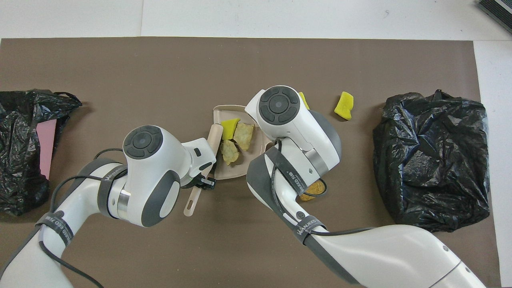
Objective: Sweep and dump trash in bin
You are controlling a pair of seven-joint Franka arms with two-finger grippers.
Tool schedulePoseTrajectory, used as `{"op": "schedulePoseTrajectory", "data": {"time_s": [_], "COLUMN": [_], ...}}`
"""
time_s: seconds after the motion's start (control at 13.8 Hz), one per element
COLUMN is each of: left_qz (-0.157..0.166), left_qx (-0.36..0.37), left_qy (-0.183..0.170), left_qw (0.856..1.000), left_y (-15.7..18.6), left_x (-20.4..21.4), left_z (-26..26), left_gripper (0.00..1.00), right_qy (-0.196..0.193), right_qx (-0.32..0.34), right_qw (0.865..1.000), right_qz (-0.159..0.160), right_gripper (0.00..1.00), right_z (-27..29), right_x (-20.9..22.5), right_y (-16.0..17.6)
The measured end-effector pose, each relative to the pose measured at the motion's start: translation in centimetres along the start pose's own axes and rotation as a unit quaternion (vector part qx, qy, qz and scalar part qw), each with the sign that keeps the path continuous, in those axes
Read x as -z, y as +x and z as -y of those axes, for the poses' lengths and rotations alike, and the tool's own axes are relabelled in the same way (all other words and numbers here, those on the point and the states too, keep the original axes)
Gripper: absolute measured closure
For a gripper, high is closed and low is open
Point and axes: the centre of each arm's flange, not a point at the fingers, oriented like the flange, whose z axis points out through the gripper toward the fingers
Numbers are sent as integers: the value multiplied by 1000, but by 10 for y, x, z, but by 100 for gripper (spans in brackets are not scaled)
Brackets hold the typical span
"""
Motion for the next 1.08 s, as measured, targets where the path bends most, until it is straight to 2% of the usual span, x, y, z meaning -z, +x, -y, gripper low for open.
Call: {"op": "schedulePoseTrajectory", "data": {"time_s": [0.29, 0.51, 0.65, 0.87, 1.08], "left_qz": [-5, -16, -26, -29, -27], "left_qx": [44, 124, 170, 187, 187], "left_qy": [-4, -9, -10, -5, -1], "left_qw": [999, 992, 985, 982, 982], "left_y": [4, 7, 4, -4, -18], "left_x": [6, 20, 32, 34, 20], "left_z": [30, 64, 61, 40, 36], "left_gripper": [74, 74, 74, 74, 74], "right_qy": [1, 2, 4, 1, 5], "right_qx": [-3, -8, -14, -17, -9], "right_qw": [1000, 1000, 1000, 999, 1000], "right_qz": [0, -1, -14, -28, -27], "right_gripper": [68, 68, 68, 68, 68], "right_z": [-2, -6, -13, -21, -13], "right_x": [-1, -1, 4, 18, 16], "right_y": [-4, -12, -27, -52, -45]}}
